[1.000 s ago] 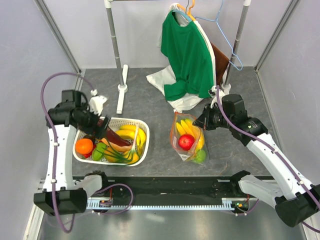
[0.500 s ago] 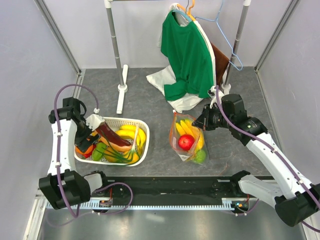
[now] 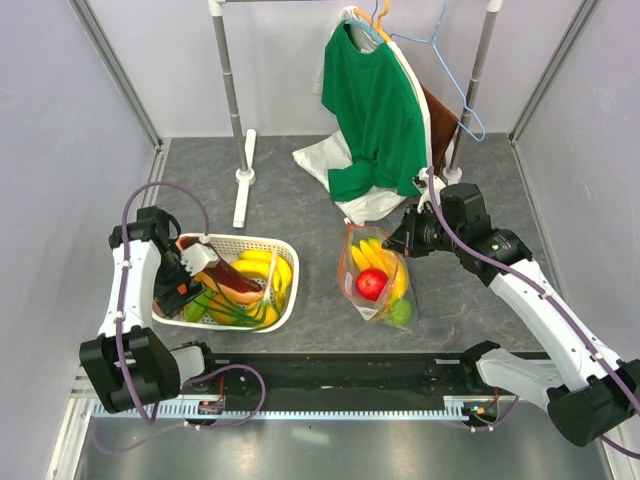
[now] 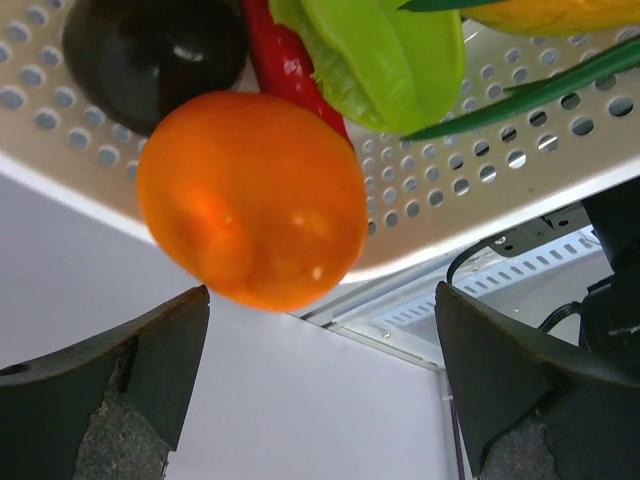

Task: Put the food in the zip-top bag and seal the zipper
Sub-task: Pick up the fake fruit from the bin.

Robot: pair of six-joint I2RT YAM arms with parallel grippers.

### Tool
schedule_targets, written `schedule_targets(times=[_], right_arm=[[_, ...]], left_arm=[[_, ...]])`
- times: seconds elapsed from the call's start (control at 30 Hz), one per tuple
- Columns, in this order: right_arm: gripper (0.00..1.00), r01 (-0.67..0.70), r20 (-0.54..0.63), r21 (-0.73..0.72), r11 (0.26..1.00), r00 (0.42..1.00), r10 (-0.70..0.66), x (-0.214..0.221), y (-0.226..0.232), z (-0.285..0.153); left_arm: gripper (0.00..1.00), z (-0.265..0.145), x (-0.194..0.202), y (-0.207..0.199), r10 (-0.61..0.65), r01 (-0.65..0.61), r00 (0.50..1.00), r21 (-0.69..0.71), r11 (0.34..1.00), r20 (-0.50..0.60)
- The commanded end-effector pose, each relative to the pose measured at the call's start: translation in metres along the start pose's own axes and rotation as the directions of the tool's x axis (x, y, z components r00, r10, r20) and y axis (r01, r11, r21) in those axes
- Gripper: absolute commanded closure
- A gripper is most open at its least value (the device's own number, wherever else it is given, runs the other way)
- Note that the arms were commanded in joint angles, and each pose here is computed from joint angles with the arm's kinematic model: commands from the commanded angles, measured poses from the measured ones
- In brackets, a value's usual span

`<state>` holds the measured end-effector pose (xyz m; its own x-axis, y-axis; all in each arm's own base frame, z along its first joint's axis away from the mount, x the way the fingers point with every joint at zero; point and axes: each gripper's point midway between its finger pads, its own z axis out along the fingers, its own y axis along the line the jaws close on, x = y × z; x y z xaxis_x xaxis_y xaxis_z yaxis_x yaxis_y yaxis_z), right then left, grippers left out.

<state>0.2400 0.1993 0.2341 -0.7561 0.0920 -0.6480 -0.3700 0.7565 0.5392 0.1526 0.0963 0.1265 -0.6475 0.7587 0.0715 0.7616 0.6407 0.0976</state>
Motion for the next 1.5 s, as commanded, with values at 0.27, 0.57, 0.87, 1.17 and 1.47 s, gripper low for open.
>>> schedule_targets(times=[0.27, 0.57, 0.87, 1.17, 1.47], right_arm=[[1.0, 0.035, 0.061, -0.019, 0.999, 0.998, -0.034, -0.021, 0.01, -0.006], [1.0, 0.033, 0.047, -0.021, 0.999, 0.998, -0.032, -0.017, 0.009, -0.004], [1.0, 0.034, 0.045, -0.023, 0.999, 0.998, -0.033, -0.019, 0.009, -0.003], [1.0, 0.04, 0.046, -0.02, 0.999, 0.998, -0.039, -0.02, 0.009, -0.002], [1.0, 0.038, 0.046, -0.02, 0.999, 0.998, -0.037, -0.018, 0.008, -0.002]], left_arm=[[0.06, 0.027, -0.011, 0.012, 0.054, -0.055, 0.998, 0.029, 0.998, 0.013], [0.0, 0.022, -0.022, 0.009, 0.051, -0.053, 0.997, 0.02, 0.998, 0.065], [0.0, 0.029, -0.04, 0.01, 0.065, -0.074, 0.99, 0.072, 0.995, 0.124], [0.0, 0.031, -0.051, 0.019, 0.061, -0.075, 0.988, 0.098, 0.992, 0.144], [0.25, 0.001, -0.039, 0.01, 0.063, -0.072, 0.989, 0.061, 0.996, 0.137]])
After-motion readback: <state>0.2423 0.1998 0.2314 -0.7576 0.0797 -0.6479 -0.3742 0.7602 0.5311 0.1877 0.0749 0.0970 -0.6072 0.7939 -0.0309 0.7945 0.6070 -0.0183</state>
